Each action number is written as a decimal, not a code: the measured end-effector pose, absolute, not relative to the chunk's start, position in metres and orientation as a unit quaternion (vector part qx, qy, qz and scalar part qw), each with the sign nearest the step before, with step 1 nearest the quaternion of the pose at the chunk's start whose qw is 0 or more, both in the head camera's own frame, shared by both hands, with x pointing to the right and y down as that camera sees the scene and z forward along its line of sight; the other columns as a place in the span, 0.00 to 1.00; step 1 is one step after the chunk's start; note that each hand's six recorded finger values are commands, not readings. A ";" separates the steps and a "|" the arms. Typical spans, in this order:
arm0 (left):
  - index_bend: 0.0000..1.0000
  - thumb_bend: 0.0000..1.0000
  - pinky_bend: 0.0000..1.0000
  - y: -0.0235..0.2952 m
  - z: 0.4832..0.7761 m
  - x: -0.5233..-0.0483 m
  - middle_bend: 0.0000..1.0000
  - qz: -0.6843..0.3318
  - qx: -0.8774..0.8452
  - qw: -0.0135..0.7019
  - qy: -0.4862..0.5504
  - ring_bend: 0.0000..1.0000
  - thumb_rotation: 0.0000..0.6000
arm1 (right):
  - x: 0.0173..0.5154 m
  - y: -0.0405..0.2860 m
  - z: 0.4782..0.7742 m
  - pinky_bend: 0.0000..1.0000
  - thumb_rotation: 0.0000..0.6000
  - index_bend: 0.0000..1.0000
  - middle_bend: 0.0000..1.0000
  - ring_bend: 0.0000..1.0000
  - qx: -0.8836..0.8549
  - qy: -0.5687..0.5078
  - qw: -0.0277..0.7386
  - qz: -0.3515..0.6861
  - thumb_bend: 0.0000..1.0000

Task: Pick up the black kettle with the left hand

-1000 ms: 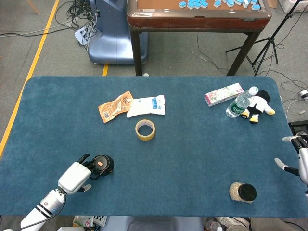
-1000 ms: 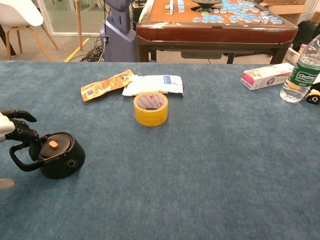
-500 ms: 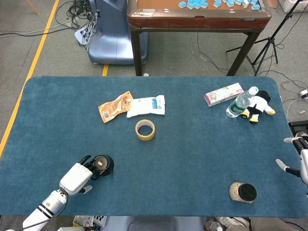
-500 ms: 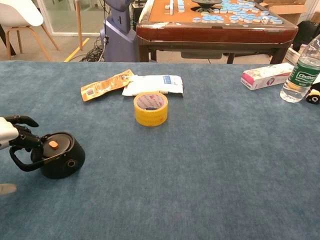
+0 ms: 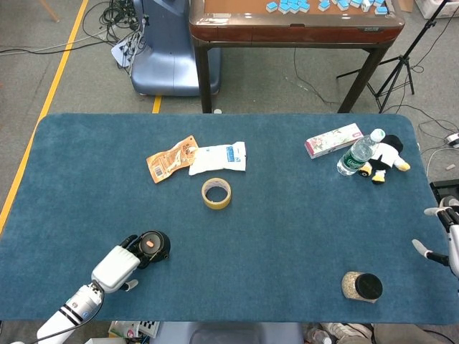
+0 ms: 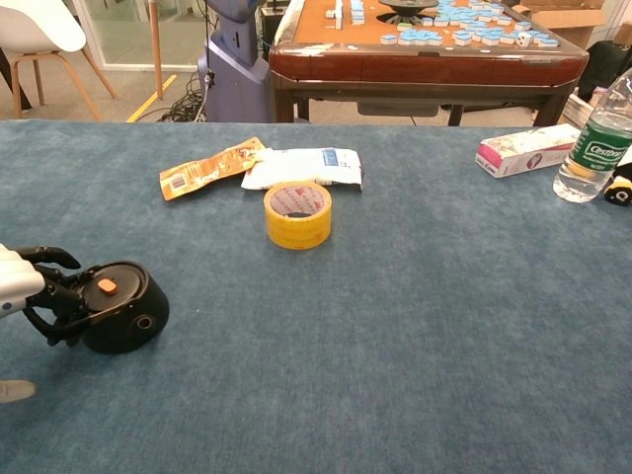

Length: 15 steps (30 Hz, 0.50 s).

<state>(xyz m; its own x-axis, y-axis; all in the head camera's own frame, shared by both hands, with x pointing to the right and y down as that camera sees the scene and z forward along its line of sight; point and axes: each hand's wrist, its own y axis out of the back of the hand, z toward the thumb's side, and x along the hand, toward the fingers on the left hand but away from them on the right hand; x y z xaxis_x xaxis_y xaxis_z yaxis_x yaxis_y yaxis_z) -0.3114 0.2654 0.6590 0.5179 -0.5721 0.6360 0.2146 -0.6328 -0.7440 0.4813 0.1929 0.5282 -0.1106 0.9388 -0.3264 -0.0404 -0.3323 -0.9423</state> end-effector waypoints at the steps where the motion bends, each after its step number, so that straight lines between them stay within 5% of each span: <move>1: 0.47 0.17 0.10 0.266 0.659 -0.311 0.45 -0.476 -0.768 0.412 0.116 0.36 0.99 | 0.481 0.193 0.528 0.20 1.00 0.36 0.37 0.24 -0.536 -0.420 0.397 0.616 0.14; 15: 0.63 0.17 0.09 0.269 0.664 -0.303 0.63 -0.467 -0.775 0.409 0.120 0.50 0.98 | 0.486 0.196 0.526 0.20 1.00 0.36 0.37 0.24 -0.532 -0.426 0.394 0.618 0.14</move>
<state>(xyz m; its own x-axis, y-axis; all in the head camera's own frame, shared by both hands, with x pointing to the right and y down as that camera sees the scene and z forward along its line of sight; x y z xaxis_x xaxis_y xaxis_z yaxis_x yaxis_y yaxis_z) -0.3033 0.2687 0.6641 0.5356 -0.5675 0.6254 0.1964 -0.6366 -0.7458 0.4863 0.1960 0.5262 -0.1250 0.9386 -0.3216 -0.0336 -0.3280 -0.9441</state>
